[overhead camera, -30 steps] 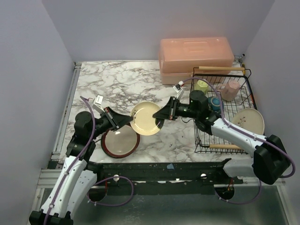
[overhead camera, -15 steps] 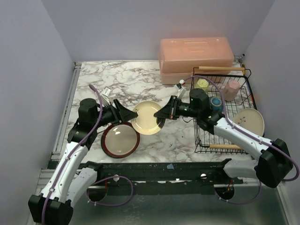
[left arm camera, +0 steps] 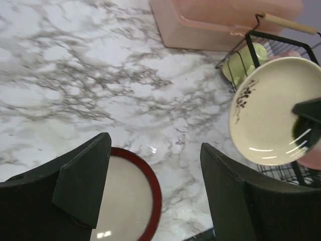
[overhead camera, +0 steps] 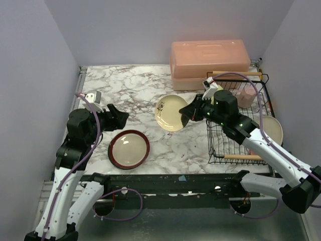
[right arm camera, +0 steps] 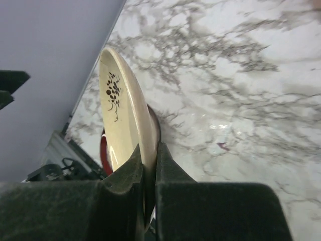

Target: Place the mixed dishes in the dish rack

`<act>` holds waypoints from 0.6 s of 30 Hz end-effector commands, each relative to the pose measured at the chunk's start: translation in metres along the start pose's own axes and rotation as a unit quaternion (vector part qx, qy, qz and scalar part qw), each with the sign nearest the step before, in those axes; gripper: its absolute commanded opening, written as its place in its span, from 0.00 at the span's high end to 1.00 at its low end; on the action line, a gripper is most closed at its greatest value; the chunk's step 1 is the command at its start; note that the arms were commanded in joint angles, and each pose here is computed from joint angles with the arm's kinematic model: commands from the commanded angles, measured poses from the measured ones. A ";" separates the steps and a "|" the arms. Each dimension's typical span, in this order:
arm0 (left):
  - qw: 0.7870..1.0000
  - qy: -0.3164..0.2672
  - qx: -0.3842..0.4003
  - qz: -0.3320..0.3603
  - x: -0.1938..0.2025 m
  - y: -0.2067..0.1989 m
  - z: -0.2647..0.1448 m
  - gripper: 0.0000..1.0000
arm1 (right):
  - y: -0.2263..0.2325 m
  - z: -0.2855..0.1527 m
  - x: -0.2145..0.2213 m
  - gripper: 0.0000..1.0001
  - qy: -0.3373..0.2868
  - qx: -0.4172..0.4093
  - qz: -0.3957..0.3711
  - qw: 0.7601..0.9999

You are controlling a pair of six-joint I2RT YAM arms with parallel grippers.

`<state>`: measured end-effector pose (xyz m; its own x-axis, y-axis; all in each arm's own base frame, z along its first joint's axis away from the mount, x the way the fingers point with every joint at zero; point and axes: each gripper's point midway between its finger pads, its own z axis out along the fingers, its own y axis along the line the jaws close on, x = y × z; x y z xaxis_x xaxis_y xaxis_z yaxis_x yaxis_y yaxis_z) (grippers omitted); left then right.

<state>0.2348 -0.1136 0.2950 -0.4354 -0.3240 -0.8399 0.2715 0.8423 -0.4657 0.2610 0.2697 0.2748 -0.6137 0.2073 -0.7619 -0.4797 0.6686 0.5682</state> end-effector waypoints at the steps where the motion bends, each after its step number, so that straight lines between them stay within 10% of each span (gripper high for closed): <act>1: 0.988 -0.069 -0.114 0.078 -0.024 0.042 -0.022 0.26 | -0.023 -0.030 -0.039 1.00 -0.056 0.103 -0.084 0.990; 9: 0.984 -0.065 -0.121 0.116 -0.009 0.049 -0.010 0.26 | -0.042 -0.107 -0.106 1.00 -0.153 0.236 -0.188 0.941; 18: 0.980 -0.055 -0.120 0.149 0.012 0.056 -0.001 0.26 | -0.073 -0.209 -0.145 1.00 -0.188 0.403 -0.336 0.830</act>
<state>0.2410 -0.0731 0.2513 -0.3333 -0.1136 -0.9360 0.1569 0.9722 -0.1739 0.2630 0.0998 0.3955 -0.0655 -0.0417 -0.9970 -0.1723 0.9846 -0.0298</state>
